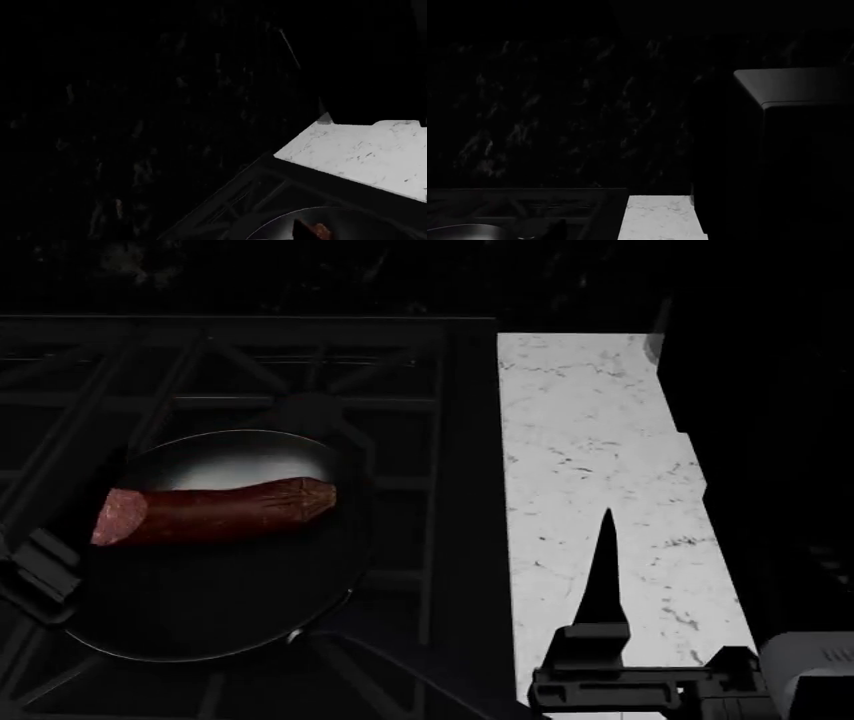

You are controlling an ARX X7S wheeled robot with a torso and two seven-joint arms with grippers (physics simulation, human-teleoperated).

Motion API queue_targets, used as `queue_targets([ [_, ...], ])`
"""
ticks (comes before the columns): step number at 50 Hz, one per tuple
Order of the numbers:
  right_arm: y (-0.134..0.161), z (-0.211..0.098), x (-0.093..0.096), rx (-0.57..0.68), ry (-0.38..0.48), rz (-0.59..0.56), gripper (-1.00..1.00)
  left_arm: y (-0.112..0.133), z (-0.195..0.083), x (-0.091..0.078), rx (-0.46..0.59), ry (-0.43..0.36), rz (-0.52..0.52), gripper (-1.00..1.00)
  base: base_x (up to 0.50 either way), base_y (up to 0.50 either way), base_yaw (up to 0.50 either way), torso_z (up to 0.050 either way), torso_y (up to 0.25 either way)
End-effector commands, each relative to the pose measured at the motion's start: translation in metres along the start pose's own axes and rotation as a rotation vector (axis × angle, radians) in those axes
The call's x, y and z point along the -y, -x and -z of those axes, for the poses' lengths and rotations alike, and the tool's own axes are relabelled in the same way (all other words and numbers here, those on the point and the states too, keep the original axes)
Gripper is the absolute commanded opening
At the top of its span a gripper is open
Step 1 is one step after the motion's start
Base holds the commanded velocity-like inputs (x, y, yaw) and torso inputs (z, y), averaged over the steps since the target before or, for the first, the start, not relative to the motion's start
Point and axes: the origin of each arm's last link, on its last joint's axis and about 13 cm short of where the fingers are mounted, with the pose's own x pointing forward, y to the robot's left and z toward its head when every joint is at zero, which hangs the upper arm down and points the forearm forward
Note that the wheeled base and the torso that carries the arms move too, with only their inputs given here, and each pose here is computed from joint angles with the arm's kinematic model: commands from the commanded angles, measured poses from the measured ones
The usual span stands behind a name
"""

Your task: Pick the salami from the plate and place it in the pan.

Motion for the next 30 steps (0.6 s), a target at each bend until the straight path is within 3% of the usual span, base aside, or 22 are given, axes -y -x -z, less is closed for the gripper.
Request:
queue_targets([
  [1, -0.006, 0.003, 0.004, -0.002, 0.006, -0.006, 1.00, 0.040, 0.009, 0.057, 0.127, 0.198, -0.526, 1.00, 0.00, 0.00, 0.00, 0.000, 0.000],
  [2, -0.005, 0.003, 0.005, -0.004, 0.005, 0.000, 1.00, 0.041, 0.013, 0.060, 0.119, 0.253, -0.570, 1.00, 0.00, 0.00, 0.00, 0.000, 0.000],
  [4, -0.005, 0.003, 0.006, -0.003, 0.002, 0.011, 1.00, 0.045, 0.019, 0.063, 0.126, 0.259, -0.627, 1.00, 0.00, 0.00, 0.00, 0.000, 0.000],
  [11, 0.000, 0.008, 0.005, -0.010, -0.033, 0.046, 1.00, 0.051, 0.038, 0.087, 0.121, 0.372, -0.678, 1.00, 0.00, 0.00, 0.00, 0.000, 0.000],
  [15, 0.001, 0.010, 0.008, -0.004, -0.035, 0.084, 1.00, 0.055, 0.041, 0.080, 0.121, 0.407, -0.826, 1.00, 0.00, 0.00, 0.00, 0.000, 0.000],
  [20, 0.004, 0.016, 0.010, -0.018, -0.042, 0.113, 1.00, 0.056, 0.048, 0.085, 0.104, 0.415, -0.816, 1.00, 0.00, 0.00, 0.00, 0.000, 0.000],
  [25, 0.001, 0.018, 0.014, -0.026, -0.035, 0.134, 1.00, 0.056, 0.056, 0.081, 0.092, 0.439, -0.897, 1.00, 0.00, 0.00, 0.00, 0.000, 0.000],
  [30, -0.003, 0.016, 0.019, -0.014, -0.031, 0.162, 1.00, 0.051, 0.056, 0.076, 0.102, 0.447, -0.915, 1.00, 0.00, 0.00, 0.00, 0.000, 0.000],
])
